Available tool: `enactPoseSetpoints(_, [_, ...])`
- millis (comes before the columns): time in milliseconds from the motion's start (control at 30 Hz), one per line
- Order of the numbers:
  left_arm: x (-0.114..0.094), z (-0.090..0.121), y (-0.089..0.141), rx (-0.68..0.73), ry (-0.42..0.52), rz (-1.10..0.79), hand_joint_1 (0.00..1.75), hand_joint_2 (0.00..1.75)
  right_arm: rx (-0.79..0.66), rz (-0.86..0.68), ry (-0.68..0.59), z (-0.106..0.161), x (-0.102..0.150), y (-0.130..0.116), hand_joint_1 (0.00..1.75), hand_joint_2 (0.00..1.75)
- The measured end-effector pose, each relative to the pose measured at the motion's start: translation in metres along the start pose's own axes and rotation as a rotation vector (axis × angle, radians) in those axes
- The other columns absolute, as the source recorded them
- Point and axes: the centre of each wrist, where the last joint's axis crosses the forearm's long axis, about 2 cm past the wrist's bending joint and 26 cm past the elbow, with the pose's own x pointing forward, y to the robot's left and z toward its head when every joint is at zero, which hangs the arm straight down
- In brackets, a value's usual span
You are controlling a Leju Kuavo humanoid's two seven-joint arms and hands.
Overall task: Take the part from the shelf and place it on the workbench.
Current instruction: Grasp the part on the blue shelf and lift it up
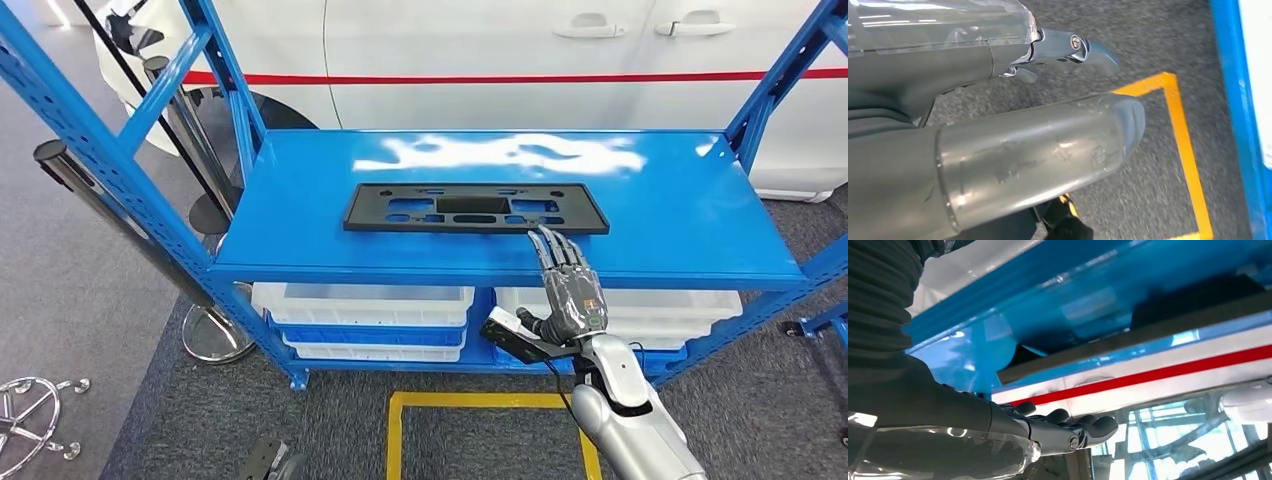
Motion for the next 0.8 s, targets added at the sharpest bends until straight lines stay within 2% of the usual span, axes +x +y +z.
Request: enactPoseSetpoints(800, [-0.0022,0.0012,-0.0026,-0.005,0.014,0.003,0.0,0.0,0.007,-0.005,-0.002,0.0012,0.0009,0.0009,0.0,1.75])
